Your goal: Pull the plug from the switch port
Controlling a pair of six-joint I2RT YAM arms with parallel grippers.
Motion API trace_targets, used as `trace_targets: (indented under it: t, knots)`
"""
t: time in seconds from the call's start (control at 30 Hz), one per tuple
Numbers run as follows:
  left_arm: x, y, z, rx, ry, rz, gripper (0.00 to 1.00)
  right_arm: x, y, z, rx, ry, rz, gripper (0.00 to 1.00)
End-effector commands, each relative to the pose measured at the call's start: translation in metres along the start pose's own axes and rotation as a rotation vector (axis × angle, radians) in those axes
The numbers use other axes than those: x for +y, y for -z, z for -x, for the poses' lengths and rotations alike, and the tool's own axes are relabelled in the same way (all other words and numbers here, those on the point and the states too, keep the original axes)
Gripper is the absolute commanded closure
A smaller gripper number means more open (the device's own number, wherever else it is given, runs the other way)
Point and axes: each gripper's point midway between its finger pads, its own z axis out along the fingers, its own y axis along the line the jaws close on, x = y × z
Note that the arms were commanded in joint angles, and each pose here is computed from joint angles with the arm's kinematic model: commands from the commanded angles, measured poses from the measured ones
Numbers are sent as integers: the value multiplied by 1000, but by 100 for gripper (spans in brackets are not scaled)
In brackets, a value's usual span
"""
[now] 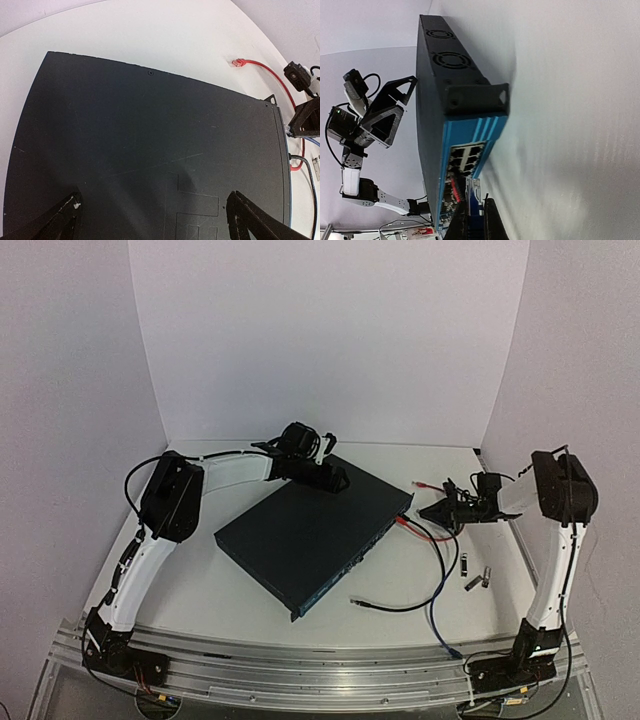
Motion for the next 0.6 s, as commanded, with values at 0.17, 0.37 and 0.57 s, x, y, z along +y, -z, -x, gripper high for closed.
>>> trace_targets:
  t: [0.17,0.37,0.57]
  knots:
    - [43,-21,-125,339,141,82,1,101,41,30,-146,232,18,100]
    - [41,-20,-119,322,129,72,0,98,82,33,-240,321,-334,100]
    - [41,-19,-119,319,115,74,0,110,146,27,-285,417,-696,100]
